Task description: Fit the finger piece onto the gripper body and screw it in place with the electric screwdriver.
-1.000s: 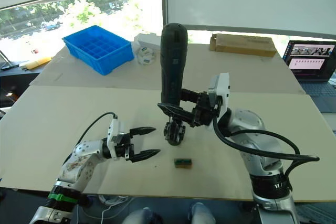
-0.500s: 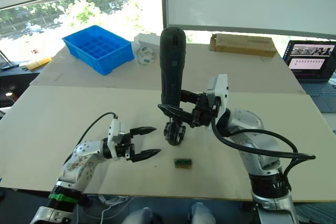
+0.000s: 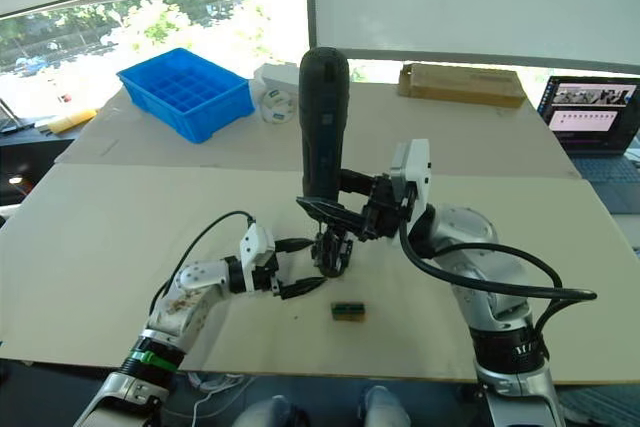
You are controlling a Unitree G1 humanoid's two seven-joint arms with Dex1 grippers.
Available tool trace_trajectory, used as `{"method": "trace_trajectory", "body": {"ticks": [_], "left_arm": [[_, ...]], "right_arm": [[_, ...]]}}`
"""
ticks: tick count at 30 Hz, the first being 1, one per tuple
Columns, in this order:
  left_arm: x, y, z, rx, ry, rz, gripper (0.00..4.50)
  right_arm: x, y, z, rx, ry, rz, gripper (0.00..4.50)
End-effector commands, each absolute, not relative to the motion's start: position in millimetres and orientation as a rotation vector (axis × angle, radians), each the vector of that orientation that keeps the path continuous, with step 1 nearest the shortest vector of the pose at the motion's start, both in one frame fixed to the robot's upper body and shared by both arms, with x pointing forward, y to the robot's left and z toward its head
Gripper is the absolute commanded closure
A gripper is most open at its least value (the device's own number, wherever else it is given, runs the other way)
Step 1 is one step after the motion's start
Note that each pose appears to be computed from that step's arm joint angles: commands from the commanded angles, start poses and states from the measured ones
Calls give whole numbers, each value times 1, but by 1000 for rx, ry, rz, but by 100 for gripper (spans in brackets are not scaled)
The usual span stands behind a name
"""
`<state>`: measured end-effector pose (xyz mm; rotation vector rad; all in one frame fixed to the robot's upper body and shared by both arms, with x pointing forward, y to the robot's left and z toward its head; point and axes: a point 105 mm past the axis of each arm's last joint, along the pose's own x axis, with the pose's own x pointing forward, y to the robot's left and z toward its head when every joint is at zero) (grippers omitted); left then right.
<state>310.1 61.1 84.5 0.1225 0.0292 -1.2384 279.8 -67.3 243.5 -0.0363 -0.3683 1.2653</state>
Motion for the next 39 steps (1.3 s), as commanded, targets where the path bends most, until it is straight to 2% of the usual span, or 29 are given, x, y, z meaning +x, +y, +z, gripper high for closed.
{"method": "trace_trajectory", "body": {"ticks": [1,9,20,39], "left_arm": [[310,49,92,128,-3,-1275,0],[316,34,95,105,-8,-1290,0],[320,43,89,108,22,-1265,0],[327,32,78,119,42,-1252,0]], "right_arm": [[271,-65,262,-61,-467,1286,259],[270,-65,264,-63,-470,1284,259],[270,-70,270,-53,-499,1276,259],[271,-80,269,-76,-484,1268,259]]}}
